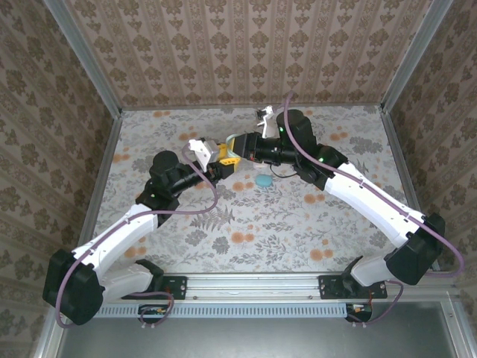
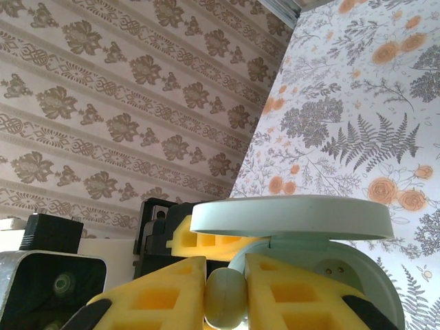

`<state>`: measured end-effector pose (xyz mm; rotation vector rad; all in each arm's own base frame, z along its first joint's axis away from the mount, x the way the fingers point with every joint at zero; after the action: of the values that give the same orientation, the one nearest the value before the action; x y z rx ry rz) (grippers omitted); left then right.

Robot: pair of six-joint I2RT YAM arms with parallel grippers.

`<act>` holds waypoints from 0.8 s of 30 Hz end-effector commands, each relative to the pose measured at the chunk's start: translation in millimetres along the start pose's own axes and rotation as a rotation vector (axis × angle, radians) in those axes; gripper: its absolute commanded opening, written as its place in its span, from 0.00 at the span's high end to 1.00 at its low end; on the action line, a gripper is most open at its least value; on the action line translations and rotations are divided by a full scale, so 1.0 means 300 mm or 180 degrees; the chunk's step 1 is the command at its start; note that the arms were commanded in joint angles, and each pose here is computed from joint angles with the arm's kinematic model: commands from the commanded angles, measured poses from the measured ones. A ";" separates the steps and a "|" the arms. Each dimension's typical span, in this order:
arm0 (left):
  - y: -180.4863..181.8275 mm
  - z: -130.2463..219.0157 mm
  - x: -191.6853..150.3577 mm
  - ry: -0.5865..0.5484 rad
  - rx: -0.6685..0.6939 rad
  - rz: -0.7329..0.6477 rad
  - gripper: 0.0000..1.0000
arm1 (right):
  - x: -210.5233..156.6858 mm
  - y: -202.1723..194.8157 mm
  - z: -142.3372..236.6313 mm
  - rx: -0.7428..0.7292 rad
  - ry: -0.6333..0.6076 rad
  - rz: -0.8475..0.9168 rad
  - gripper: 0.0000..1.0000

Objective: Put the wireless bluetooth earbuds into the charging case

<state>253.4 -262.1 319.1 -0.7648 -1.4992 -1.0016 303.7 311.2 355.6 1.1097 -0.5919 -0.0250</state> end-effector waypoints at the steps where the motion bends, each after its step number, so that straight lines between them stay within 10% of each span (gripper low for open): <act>1: 0.003 0.007 0.097 -0.0315 0.0050 -0.0226 0.74 | -0.048 -0.049 -0.016 -0.0265 0.0176 -0.0088 0.77; 24: -0.004 0.009 0.090 -0.0307 0.0027 -0.0207 0.75 | 0.006 -0.026 0.045 -0.0421 -0.0127 0.0095 0.62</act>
<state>252.3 -263.4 317.4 -0.7660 -1.4923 -1.0027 305.6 304.0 352.7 1.0199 -0.6258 -0.0466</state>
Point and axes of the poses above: each hand's point on the last joint's axis, 136 mm out from that joint toward the fingers, its own z axis back along the fingers, its own y axis along the line the jaws close on, x = y × z, the point moved 2 cm from there along z, back along the fingers, and after that the axes turned 7 degrees about -z, right-handed, at the moved point
